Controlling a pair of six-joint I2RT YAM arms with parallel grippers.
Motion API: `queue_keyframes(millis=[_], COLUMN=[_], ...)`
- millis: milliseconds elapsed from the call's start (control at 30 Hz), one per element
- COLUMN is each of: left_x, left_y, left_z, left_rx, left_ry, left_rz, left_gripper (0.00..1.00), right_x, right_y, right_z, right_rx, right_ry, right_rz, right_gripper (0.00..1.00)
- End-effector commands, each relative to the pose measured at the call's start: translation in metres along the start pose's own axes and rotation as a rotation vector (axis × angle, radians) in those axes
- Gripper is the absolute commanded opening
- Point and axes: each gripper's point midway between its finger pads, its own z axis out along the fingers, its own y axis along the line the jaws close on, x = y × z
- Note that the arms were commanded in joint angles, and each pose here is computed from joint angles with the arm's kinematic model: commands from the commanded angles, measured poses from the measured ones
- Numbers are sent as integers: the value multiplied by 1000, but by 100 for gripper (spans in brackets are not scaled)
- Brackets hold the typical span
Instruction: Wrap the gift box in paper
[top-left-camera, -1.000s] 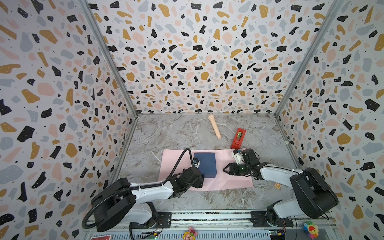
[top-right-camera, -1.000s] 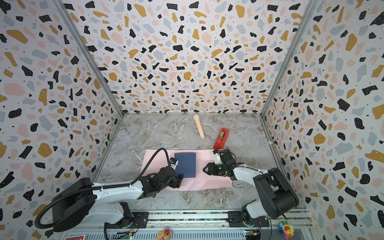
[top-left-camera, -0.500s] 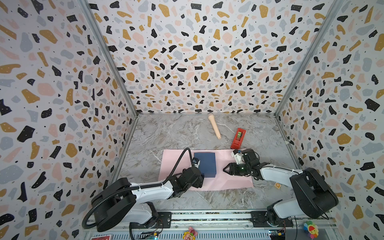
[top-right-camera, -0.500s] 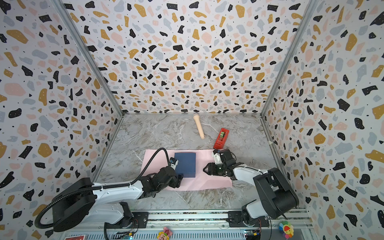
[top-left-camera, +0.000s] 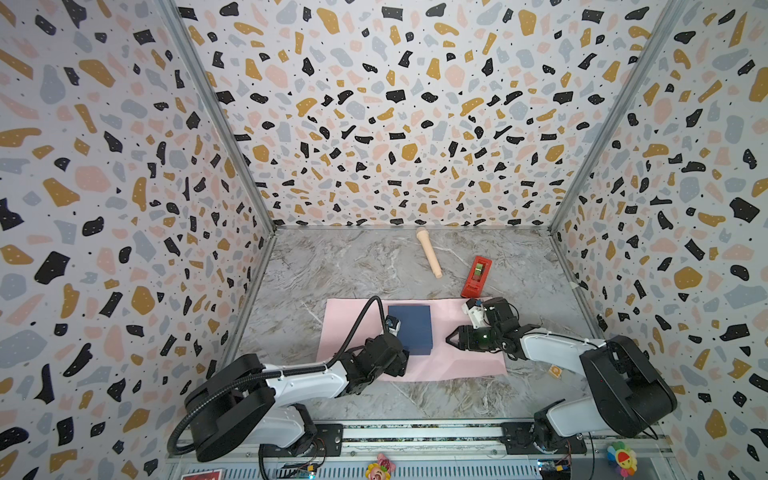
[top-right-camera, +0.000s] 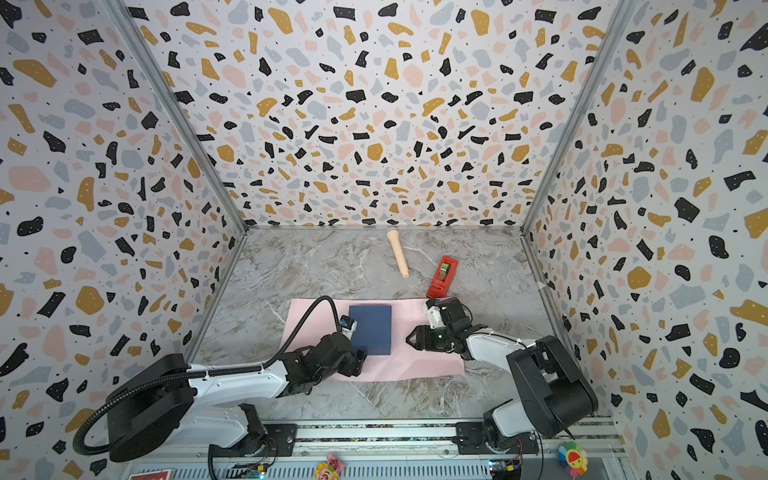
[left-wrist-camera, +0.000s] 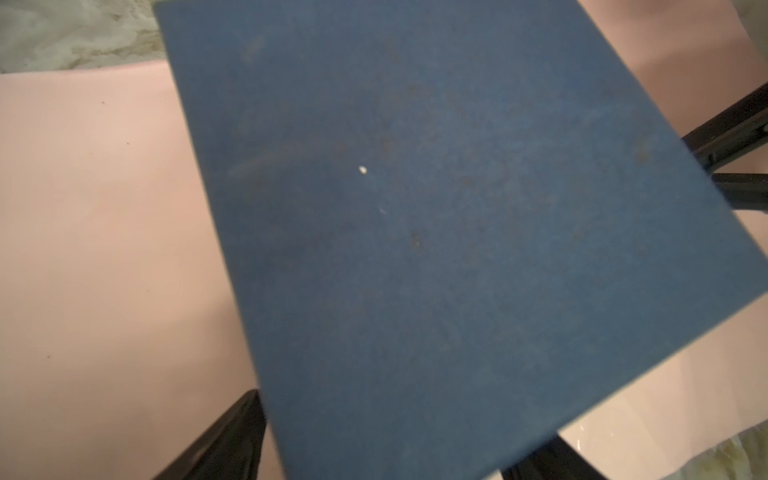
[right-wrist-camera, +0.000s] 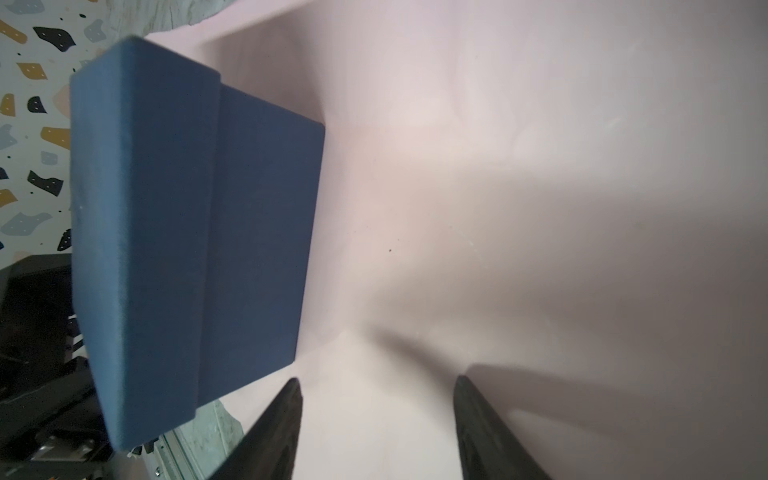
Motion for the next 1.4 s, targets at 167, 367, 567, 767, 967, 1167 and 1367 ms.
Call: queue_keyframes(millis=[167, 367, 567, 767, 967, 1167, 1367], left_x=[-17, -39, -80, -100, -100, -102, -107], left_y=[-15, -18, -35, -41, -45, -47, -46], left_z=[-23, -54, -71, -67, -58, -56, -56], left_rx=[98, 156, 283, 307, 301, 312, 301], left_ry=[-37, -116, -167, -172, -139, -142, -153], left_rz=[-33, -77, -156, -163, -136, -147, -145], left_gripper=[96, 98, 98, 98, 97, 97, 96], right_x=[-23, -33, -26, -11, 9, 35, 54], right_y=[21, -6, -46, -61, -77, -76, -57], right_z=[-29, -66, -102, -100, -93, -83, -71], right_rx=[23, 230, 367, 400, 435, 403, 300], right_ry=[-40, -91, -178, -186, -177, -128, -51], right_rz=[-49, -40, 62, 170, 258, 309, 299], right_gripper=[74, 86, 91, 93, 95, 96, 90])
